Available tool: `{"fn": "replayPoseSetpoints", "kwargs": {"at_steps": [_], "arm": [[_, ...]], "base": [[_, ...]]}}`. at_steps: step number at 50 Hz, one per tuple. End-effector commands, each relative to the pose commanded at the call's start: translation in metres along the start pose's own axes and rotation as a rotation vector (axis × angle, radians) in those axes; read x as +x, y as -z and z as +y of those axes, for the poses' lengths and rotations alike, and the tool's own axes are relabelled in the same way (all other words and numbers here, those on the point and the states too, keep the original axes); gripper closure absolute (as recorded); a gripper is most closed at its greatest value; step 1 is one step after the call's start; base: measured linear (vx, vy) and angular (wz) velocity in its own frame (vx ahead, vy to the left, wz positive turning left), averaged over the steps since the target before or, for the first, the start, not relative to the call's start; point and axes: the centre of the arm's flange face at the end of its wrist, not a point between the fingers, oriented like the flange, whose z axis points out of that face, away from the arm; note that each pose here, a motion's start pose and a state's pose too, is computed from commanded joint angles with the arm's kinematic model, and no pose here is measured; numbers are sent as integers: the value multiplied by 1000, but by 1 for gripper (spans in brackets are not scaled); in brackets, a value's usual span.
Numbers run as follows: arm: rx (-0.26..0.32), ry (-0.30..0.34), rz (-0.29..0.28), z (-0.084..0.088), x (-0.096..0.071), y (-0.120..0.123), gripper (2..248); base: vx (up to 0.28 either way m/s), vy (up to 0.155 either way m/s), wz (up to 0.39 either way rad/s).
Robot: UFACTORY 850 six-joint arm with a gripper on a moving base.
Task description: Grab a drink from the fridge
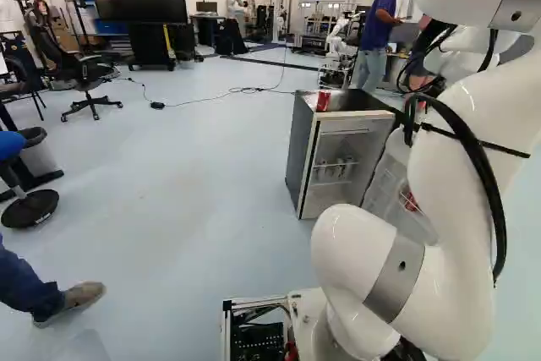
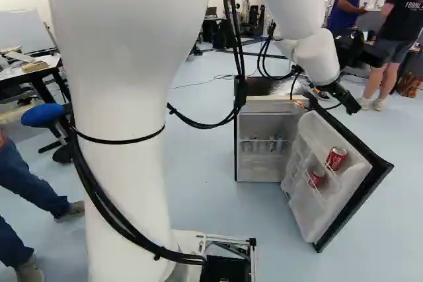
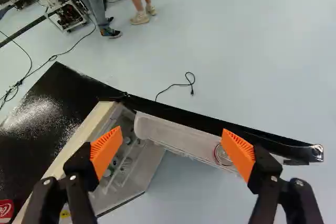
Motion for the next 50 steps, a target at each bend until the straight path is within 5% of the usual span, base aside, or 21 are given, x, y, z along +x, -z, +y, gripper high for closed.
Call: {"fn": "replayPoseSetpoints", "kwargs": {"at_steps": [30, 50], "arm": [[-30, -141, -115, 40, 23, -9, 3], [-57, -177, -105, 69, 42, -24, 3]], "base": [[0, 0, 0], [0, 0, 0]]}}
